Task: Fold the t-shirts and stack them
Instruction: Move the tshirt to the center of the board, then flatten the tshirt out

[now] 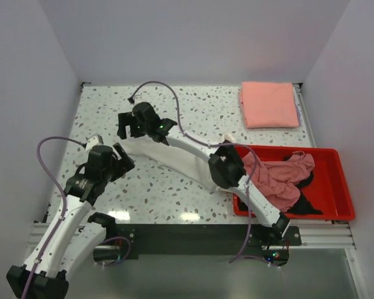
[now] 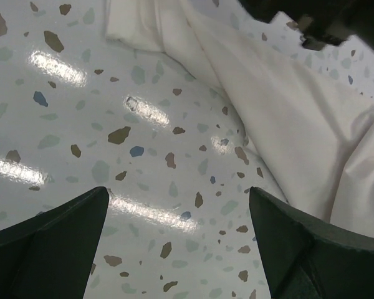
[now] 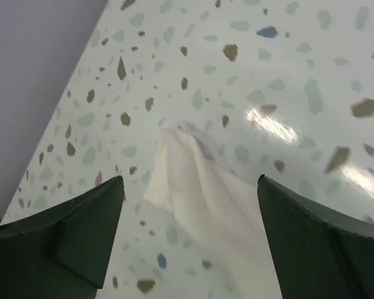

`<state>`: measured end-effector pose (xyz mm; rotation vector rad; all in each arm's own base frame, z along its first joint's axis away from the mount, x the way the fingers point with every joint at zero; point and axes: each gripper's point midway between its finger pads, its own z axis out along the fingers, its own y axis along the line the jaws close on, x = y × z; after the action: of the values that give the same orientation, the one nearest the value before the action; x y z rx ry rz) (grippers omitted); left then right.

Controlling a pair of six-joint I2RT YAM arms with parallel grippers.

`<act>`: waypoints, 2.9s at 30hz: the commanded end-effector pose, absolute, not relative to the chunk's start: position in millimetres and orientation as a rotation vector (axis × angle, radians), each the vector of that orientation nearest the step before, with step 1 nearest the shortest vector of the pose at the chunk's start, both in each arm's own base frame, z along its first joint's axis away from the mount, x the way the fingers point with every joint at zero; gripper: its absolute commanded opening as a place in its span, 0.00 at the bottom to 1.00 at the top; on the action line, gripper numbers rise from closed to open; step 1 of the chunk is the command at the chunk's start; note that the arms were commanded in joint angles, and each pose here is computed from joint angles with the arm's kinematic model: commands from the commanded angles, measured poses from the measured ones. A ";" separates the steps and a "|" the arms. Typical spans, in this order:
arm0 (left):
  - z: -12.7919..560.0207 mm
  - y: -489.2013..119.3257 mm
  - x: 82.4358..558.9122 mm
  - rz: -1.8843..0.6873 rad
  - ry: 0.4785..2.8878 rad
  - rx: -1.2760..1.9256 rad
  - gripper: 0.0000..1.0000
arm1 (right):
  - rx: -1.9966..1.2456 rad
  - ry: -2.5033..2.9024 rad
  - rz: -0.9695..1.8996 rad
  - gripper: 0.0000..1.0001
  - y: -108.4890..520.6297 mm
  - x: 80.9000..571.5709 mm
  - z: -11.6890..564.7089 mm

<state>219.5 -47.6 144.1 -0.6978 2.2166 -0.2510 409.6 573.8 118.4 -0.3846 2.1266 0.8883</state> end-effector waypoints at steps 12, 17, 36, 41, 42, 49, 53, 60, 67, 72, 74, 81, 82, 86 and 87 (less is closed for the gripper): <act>121.4 -57.1 267.0 -0.244 2.203 -0.760 1.00 | -0.351 2.234 0.209 0.99 325.5 363.5 210.9; 106.4 -54.7 299.8 -0.179 2.228 -0.809 1.00 | -0.184 2.217 0.280 0.99 266.7 335.2 221.1; 47.2 -26.2 360.8 -0.021 2.338 -0.936 0.70 | -0.161 2.403 0.174 0.87 236.4 304.6 138.3; 40.1 -23.9 361.9 -0.013 2.358 -0.945 0.34 | -0.166 2.434 0.165 0.65 245.0 310.5 116.3; 40.8 -23.4 362.3 -0.014 2.355 -0.944 0.27 | -0.153 2.425 0.136 0.57 242.6 314.4 116.6; 59.4 -18.5 367.0 -0.015 2.312 -0.920 0.00 | -0.118 2.395 0.039 0.05 230.5 322.5 116.6; 88.4 -8.9 367.3 0.003 2.217 -0.902 0.00 | -0.110 2.299 0.111 0.00 232.7 327.3 154.7; 162.4 1.3 350.6 -0.065 1.994 -0.875 0.00 | -0.067 2.077 0.279 0.00 220.7 316.8 249.4; 298.8 20.2 313.3 -0.176 1.620 -0.913 0.00 | -0.023 1.772 0.399 0.00 186.4 291.9 375.3; 384.9 52.9 260.6 -0.144 1.357 -0.991 0.00 | -0.026 1.614 0.463 0.00 168.4 271.4 436.7; 422.0 67.0 233.2 -0.134 1.236 -1.011 0.00 | -0.048 1.557 0.521 0.00 167.1 260.0 462.6; 499.1 85.5 175.2 -0.123 1.068 -1.001 0.00 | -0.171 1.427 0.693 0.00 172.5 221.6 522.9; 510.2 91.4 162.7 -0.112 1.027 -1.015 0.00 | -0.175 1.414 0.707 0.00 171.3 217.5 528.2; 524.8 94.2 148.3 -0.118 0.986 -1.001 0.00 | -0.179 1.394 0.738 0.00 171.3 211.5 534.6; 524.2 93.7 151.2 -0.115 0.991 -1.000 0.00 | -0.167 1.402 0.740 0.00 171.7 213.2 532.5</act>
<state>155.6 83.7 525.7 -0.9768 0.9925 -0.1943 222.1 174.6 506.7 -0.1680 1.4848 0.6951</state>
